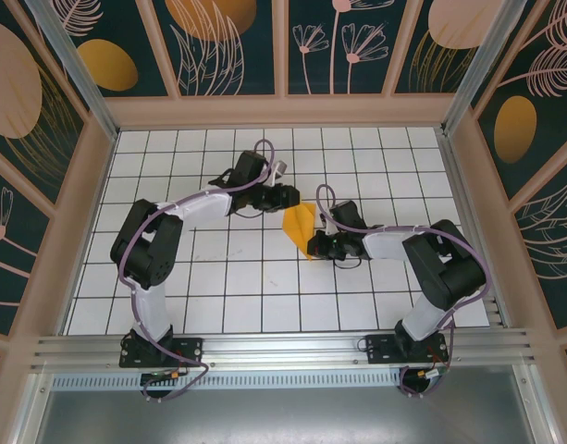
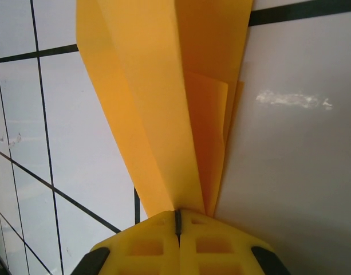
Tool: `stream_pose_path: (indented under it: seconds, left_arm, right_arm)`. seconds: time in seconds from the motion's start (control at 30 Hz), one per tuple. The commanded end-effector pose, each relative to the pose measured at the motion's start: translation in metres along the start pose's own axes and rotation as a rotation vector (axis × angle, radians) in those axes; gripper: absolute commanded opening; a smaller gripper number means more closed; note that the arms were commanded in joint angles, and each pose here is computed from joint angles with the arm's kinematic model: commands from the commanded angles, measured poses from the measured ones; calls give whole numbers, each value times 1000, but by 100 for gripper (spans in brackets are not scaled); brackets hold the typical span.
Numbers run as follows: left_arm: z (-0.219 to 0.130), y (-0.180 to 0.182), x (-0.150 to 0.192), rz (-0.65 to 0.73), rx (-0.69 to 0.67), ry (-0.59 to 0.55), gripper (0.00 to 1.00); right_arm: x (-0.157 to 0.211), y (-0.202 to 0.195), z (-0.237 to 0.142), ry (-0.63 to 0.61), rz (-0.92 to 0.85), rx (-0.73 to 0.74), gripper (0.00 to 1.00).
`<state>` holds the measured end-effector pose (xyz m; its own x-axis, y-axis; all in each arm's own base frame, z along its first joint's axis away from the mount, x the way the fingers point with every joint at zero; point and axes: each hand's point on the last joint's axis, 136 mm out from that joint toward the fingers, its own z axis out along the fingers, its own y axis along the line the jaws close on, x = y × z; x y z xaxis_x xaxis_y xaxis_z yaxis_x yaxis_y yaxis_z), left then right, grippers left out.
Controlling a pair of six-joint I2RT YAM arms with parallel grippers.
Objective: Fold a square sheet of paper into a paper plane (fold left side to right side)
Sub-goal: Fourth fold the wing at the center of the table.
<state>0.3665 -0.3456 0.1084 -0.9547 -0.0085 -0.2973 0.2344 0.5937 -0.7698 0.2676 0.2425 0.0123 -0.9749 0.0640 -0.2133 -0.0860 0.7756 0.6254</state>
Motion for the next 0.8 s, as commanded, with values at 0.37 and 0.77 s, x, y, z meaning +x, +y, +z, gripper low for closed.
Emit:
stream_pose_path:
  seconds: [0.37, 0.77]
  left_arm:
    - [43, -1, 57, -74, 110, 147, 28]
    - [56, 12, 64, -112, 98, 169, 25]
  right_arm:
    - [53, -73, 5, 159, 103, 257, 0]
    - [55, -75, 5, 165, 105, 270, 0]
